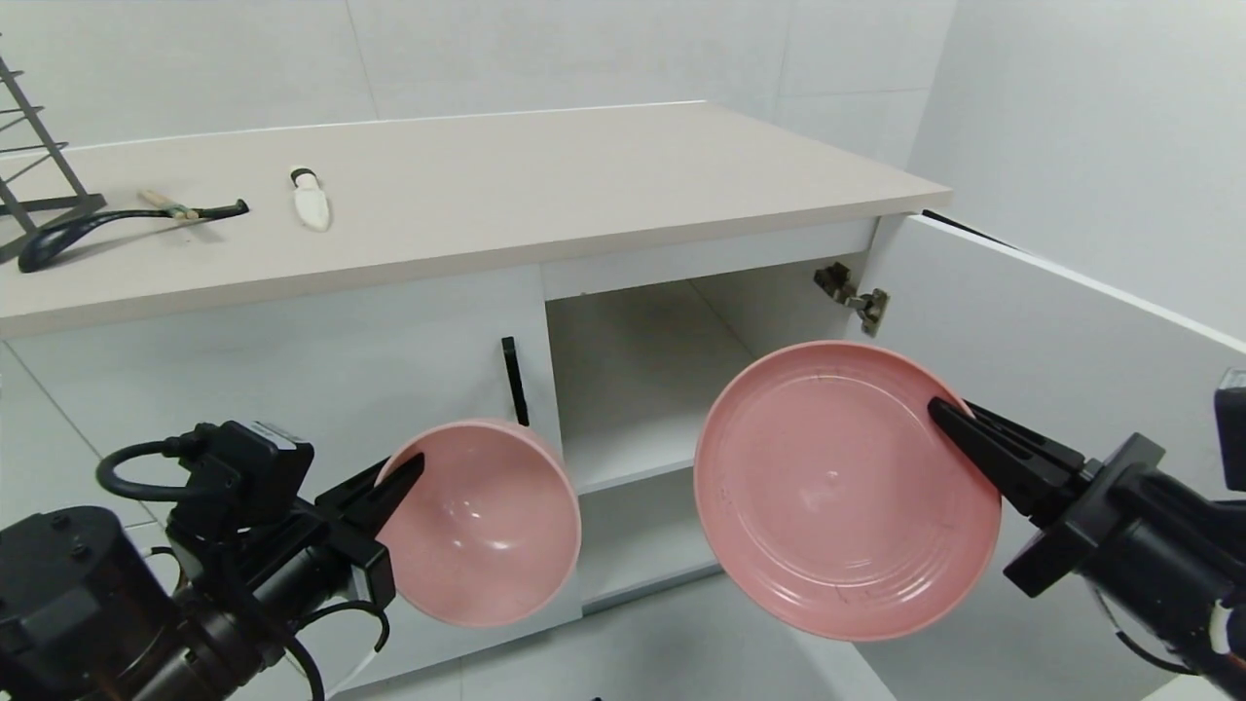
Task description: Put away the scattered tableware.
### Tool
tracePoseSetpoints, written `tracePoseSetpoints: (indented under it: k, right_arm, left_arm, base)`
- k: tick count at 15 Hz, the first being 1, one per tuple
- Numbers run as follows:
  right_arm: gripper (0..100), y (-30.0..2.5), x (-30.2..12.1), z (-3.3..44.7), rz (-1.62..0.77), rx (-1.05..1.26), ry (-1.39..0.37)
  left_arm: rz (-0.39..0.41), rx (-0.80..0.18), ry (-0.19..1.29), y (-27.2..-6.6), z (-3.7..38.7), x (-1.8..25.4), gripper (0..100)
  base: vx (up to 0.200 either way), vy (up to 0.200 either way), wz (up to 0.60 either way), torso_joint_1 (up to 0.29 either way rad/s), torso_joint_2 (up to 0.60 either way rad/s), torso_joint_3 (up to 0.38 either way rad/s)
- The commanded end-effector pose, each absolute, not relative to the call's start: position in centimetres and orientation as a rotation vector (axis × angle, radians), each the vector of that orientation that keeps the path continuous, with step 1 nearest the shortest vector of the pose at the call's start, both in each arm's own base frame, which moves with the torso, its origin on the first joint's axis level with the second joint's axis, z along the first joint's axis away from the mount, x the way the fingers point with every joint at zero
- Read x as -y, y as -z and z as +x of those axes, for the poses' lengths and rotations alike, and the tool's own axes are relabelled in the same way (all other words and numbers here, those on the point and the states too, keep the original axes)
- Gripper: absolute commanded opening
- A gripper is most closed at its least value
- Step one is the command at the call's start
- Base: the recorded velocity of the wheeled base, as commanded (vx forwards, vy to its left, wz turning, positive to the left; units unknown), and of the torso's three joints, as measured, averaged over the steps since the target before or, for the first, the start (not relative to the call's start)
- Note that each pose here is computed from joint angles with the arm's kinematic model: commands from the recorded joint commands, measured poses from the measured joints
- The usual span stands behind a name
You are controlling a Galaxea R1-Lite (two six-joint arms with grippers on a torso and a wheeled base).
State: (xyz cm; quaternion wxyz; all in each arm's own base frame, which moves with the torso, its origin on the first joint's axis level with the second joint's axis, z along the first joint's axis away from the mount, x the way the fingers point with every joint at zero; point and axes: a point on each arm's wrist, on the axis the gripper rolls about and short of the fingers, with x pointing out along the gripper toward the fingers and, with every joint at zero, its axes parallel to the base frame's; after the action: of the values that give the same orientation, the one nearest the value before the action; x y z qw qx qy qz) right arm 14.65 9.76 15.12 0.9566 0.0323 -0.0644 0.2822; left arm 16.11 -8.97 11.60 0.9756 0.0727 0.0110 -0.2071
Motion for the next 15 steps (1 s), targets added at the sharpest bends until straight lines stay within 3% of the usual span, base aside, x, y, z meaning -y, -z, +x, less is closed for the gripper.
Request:
tracePoseSetpoints:
  k: [1, 4, 15]
  right_arm:
    - [0, -15.1, -9.8, 14.6, 0.065, 0.13, -0.573]
    - [0, -15.1, -9.8, 14.6, 0.065, 0.13, -0.573]
    - [0, -13.7, -9.2, 14.2, 0.017, 0.066, -0.557]
  left_arm:
    - [0.147, -0.026, 0.408, -11.5, 16.2, 8.8, 0]
    - [0.147, -0.027, 0.393, -11.5, 16.3, 8.6, 0]
    - [0.148, -0.024, 0.409, -11.6, 16.2, 8.8, 0]
  base:
    - [0.0, -0.2, 0.0, 0.002, 0.0, 0.012]
    - [0.2, -0.2, 0.0, -0.002, 0.0, 0.002]
    - [0.0, 0.0, 0.05, 0.0, 0.0, 0.001]
